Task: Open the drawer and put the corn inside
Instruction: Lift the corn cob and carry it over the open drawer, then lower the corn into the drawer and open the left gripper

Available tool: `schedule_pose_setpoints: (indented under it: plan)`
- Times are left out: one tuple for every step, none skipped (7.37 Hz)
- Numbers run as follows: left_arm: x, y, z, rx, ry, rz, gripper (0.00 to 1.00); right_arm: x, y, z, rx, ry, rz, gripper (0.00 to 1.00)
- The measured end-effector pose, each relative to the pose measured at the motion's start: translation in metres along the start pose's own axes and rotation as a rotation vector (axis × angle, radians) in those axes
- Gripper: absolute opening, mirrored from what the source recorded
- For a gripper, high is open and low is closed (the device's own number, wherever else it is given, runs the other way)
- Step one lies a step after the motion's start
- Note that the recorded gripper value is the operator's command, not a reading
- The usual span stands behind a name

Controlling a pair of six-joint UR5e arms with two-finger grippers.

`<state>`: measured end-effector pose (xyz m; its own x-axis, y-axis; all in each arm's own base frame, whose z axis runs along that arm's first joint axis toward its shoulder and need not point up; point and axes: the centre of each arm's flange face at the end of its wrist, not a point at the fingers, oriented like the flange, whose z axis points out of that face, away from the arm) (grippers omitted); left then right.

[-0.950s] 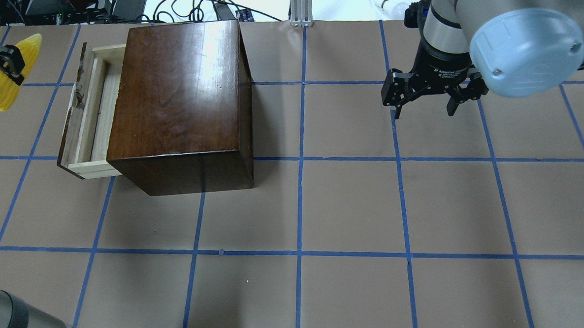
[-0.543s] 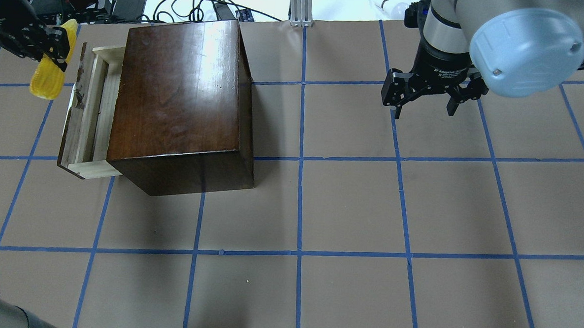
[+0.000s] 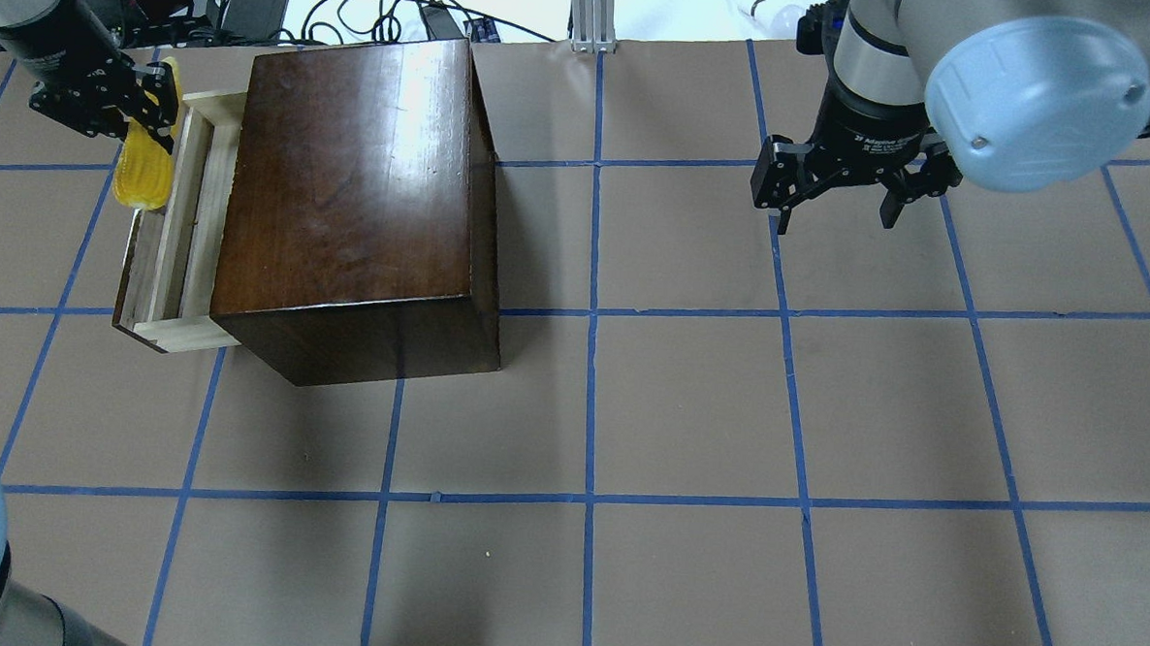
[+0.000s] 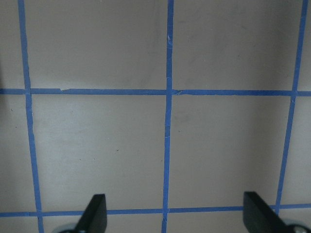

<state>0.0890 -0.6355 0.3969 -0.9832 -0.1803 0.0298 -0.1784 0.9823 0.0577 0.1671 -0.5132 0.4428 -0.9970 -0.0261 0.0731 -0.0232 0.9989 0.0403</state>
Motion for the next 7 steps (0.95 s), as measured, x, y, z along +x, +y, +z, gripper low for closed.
schedule_pose_setpoints:
  plan:
    - [0.001, 0.003, 0.014, -0.023, 0.005, -0.013, 0.00, 0.000, 0.000, 0.000, 0.000, 0.001, 0.000, 1.00]
    - [0.001, 0.004, 0.022, -0.034, 0.008, -0.023, 0.27, 0.000, 0.000, 0.000, 0.000, 0.001, 0.000, 1.00]
    - [0.001, 0.004, 0.025, -0.039, 0.009, -0.031, 0.97, 0.000, 0.000, 0.000, -0.001, 0.001, 0.000, 1.00]
    - [0.002, 0.004, 0.027, -0.041, 0.014, -0.034, 1.00, 0.000, 0.000, 0.000, -0.001, 0.001, 0.000, 1.00]
    - [0.004, 0.004, 0.028, -0.041, 0.025, -0.036, 1.00, 0.000, 0.000, 0.000, -0.001, 0.001, 0.000, 1.00]
    - [0.005, 0.005, 0.026, -0.038, 0.036, -0.034, 1.00, 0.000, 0.000, 0.000, -0.001, 0.001, 0.000, 1.00]
    - [0.006, 0.006, 0.023, -0.032, 0.040, -0.030, 1.00, 0.000, 0.000, 0.000, -0.001, 0.001, 0.000, 1.00]
